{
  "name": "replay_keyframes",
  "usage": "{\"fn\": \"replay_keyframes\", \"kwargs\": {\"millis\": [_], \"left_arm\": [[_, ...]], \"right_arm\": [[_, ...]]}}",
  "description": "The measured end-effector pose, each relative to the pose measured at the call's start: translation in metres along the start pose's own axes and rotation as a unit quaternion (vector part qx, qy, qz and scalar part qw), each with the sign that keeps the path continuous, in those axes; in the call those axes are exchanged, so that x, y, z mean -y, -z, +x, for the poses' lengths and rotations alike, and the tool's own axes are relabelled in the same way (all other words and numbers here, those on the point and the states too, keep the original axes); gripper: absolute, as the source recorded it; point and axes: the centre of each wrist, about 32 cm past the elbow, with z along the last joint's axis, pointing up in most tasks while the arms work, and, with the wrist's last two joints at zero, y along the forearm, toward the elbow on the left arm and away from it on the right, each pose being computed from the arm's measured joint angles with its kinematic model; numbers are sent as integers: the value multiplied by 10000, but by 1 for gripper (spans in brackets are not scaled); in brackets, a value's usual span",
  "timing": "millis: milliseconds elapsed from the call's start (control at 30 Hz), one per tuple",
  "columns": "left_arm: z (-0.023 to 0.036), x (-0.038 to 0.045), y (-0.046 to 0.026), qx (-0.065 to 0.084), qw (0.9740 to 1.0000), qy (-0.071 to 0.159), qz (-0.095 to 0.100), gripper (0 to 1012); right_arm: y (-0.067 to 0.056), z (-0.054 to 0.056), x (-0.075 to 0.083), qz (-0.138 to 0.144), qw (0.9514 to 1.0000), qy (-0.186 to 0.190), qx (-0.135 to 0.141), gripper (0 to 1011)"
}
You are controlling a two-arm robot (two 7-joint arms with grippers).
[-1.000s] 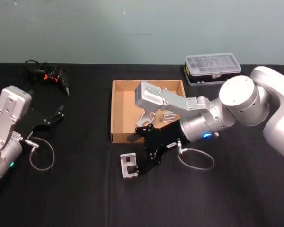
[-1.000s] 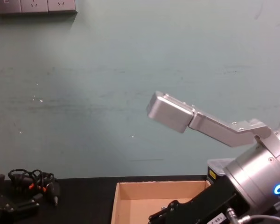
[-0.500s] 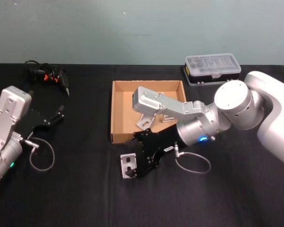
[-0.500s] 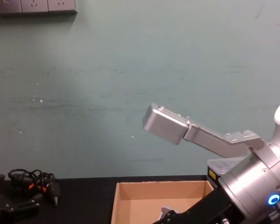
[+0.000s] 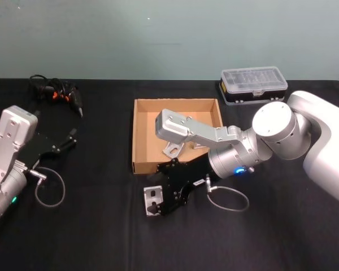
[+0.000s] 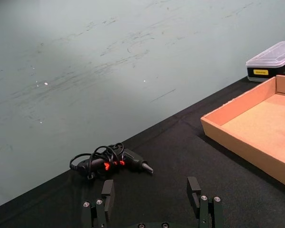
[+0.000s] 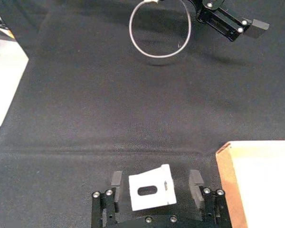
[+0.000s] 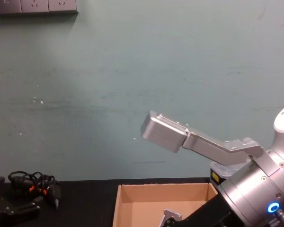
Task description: Use one hand to pick up the angle iron from the table and place it into the box.
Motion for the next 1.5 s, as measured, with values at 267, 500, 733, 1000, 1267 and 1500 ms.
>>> {"fn": "replay_keyframes", "kwargs": {"millis": [267,500,733,1000,1267,1500], "left_arm": [[0,0,0,0,10000,0,0,1000],[0,0,0,0,10000,0,0,1000],[0,0,0,0,10000,0,0,1000],[0,0,0,0,10000,0,0,1000],[0,0,0,0,10000,0,-1,1000],[0,0,0,0,10000,-1,-1,1000]], "right_arm": [[10,-14,-11,-7,10000,38,-13,691],[19,-17,-11,-36,10000,47,4,468],[24,-28,-30,-69,10000,43,23,224],[32,-27,-43,-82,10000,40,40,61],[-2,-49,15,-14,9998,172,98,61],[-36,-102,193,252,9972,697,29,60]]}}
